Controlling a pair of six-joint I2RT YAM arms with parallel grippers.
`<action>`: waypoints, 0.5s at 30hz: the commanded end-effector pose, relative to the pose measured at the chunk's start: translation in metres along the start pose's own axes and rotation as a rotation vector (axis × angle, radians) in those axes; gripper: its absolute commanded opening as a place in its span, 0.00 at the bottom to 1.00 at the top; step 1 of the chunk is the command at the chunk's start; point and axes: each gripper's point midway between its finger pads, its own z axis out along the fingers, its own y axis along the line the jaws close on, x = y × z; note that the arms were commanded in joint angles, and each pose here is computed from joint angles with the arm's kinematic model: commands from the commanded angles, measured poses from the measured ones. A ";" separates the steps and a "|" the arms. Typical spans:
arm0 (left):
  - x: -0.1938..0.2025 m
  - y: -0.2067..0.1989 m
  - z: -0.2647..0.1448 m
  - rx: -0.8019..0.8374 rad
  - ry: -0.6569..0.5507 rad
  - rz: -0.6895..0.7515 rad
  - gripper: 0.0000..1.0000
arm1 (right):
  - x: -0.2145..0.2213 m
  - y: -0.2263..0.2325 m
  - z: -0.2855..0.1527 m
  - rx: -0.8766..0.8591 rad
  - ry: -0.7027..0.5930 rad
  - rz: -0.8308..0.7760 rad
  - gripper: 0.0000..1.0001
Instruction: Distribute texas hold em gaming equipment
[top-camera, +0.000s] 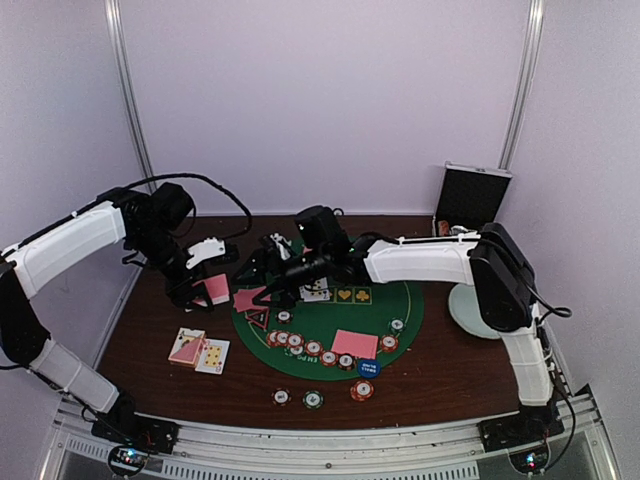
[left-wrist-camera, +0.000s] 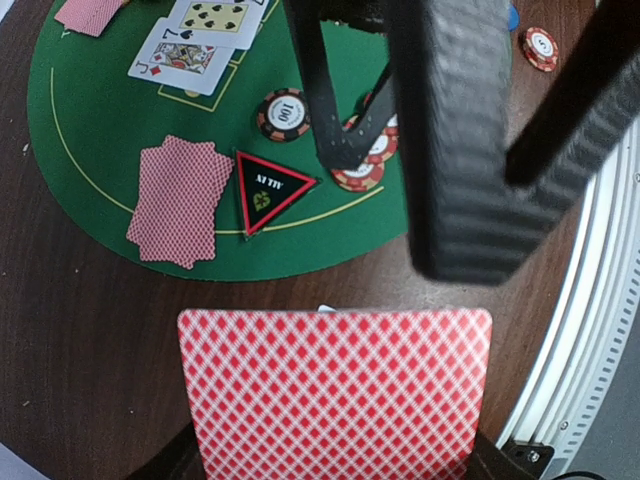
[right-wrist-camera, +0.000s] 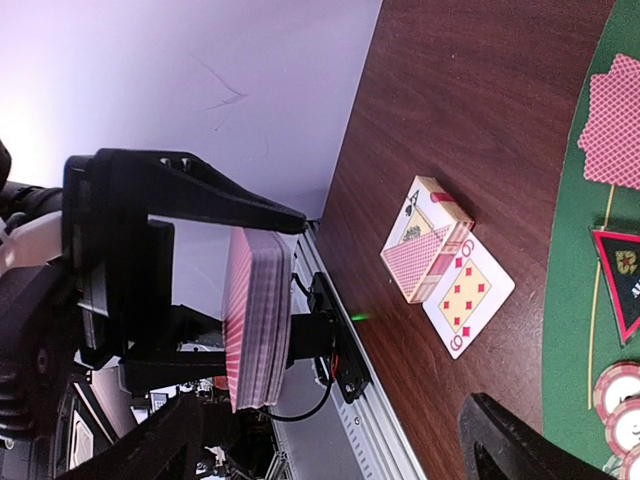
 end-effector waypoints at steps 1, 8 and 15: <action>-0.020 0.006 -0.007 -0.020 -0.046 0.046 0.00 | -0.001 0.017 0.005 -0.056 0.015 -0.015 0.93; -0.023 0.003 -0.003 -0.013 -0.038 0.058 0.00 | 0.004 0.021 0.015 -0.084 0.023 -0.004 0.93; -0.027 0.000 -0.002 -0.007 -0.040 0.065 0.00 | 0.005 0.021 0.031 -0.111 0.033 0.025 0.93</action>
